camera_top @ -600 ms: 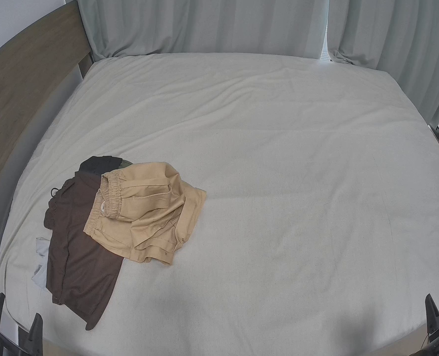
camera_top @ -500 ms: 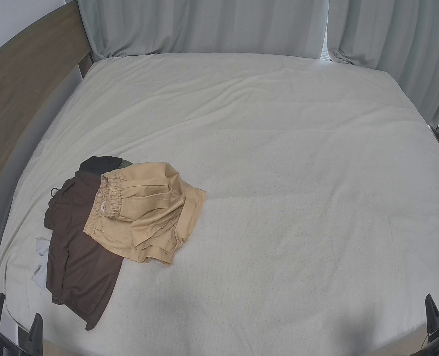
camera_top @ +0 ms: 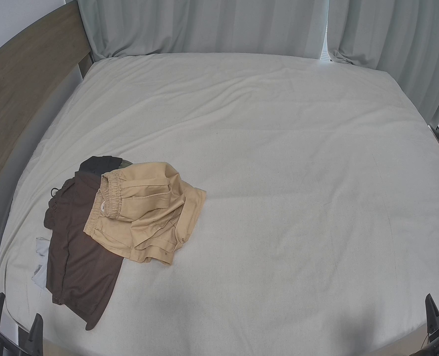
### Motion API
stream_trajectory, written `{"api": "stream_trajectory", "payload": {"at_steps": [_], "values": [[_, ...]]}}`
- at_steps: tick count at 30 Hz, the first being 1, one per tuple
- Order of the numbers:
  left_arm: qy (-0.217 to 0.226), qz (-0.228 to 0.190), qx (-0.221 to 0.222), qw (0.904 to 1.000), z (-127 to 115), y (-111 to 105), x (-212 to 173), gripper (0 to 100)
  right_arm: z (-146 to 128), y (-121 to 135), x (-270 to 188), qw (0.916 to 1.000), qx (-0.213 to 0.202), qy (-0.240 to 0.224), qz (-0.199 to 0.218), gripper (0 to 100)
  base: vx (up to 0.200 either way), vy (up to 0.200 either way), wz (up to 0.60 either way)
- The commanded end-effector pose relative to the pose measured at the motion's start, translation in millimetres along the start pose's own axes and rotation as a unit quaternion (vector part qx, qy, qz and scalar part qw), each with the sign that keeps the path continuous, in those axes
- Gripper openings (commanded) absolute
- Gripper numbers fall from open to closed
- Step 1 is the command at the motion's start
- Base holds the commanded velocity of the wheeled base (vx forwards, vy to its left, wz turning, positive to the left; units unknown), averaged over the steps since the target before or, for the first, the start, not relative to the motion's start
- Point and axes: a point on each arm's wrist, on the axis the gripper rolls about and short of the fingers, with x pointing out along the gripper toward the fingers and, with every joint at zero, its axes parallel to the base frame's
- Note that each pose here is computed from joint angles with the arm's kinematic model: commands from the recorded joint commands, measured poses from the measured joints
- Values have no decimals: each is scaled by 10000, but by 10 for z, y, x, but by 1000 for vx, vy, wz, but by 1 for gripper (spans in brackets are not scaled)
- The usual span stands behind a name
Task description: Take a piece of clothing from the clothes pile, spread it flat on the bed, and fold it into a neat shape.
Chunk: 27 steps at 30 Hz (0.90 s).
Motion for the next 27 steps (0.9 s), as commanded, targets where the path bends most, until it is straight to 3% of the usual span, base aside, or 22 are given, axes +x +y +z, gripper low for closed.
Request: {"api": "stream_trajectory", "payload": {"at_steps": [1,3,4,9,15,21,23,27], "values": [[-407,31,-64,9991,112,1,-39,100,-48,0,0,10000,-3,-1,2,100,0,0,0],[-882,24,-75,9961,483,4,-127,100,-48,0,0,10000,-11,-1,2,100,0,0,0],[-836,-22,-79,9965,558,7,-119,100,-48,0,0,10000,-19,-1,2,100,0,0,0],[-243,-594,-211,9977,480,11,22,100,-48,1,0,10000,-26,-1,10,100,0,0,0],[77,-1195,-301,9923,699,-8,176,100,-48,3,0,10000,-65,-2,56,100,0,0,0],[404,-1469,-356,9877,793,-24,312,100,-47,3,0,9999,-88,-9,55,100,0,0,0],[723,-1728,-522,9809,830,-51,427,100,-48,2,0,9999,-80,-2,63,100,0,0,0],[1085,-1771,-814,9748,870,-90,614,100,-48,3,0,10000,-80,-2,56,100,0,0,0]]}}
